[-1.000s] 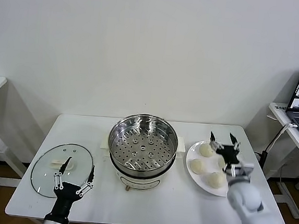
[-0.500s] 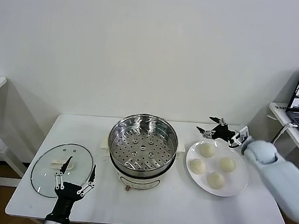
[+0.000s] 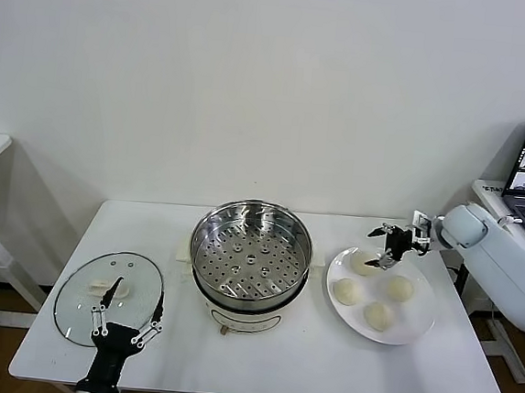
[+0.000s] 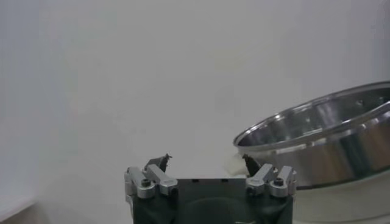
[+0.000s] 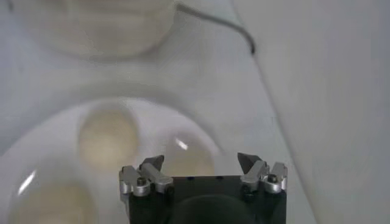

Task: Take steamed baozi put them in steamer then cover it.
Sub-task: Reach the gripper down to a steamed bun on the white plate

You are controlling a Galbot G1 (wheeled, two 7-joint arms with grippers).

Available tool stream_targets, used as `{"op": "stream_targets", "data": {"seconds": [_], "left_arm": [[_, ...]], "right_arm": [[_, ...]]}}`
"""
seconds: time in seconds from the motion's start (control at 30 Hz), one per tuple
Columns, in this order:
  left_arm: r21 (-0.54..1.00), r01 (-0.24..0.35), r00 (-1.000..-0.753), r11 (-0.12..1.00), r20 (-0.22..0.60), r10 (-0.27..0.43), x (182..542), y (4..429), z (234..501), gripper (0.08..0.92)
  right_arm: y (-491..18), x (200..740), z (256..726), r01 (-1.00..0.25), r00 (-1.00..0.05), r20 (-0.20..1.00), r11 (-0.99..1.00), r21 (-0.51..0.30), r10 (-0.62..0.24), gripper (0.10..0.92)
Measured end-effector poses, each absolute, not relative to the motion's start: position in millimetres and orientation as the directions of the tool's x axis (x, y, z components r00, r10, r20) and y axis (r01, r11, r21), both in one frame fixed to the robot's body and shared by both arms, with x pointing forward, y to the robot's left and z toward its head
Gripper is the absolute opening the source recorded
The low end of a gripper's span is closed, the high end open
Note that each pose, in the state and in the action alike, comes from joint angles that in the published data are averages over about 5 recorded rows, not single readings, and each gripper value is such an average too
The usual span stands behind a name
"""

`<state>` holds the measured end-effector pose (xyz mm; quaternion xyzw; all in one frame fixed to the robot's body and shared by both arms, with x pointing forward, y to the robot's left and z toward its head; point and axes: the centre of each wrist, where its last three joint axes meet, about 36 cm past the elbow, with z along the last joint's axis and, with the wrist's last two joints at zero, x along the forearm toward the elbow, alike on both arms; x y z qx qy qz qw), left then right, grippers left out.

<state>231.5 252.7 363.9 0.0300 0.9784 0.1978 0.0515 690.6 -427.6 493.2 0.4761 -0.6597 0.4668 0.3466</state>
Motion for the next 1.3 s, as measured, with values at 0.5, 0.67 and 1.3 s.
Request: {"op": "stream_targets", "data": {"seconds": [0.5,0.67,1.3], "left_arm": [[0.39,0.038,-0.994,0.92,-0.083,0.076,227,254,363,0.823],[0.389,0.036,-0.994,0.92,-0.085,0.074,228,254,362,0.823],[0.387,0.03,-0.993,0.922,-0.095,0.072,227,253,365,0.823]], "right_arm": [[-389,718,467,-0.972,-0.235,0.952,0.015,-0.236,-0.197,0.823],[-382,722,463,-0.973,-0.228,0.958,0.002,-0.231,-0.177,0.81],[-367,725,494,-0.963,-0.236,0.953,-0.088,-0.256,-0.19,0.673]]}}
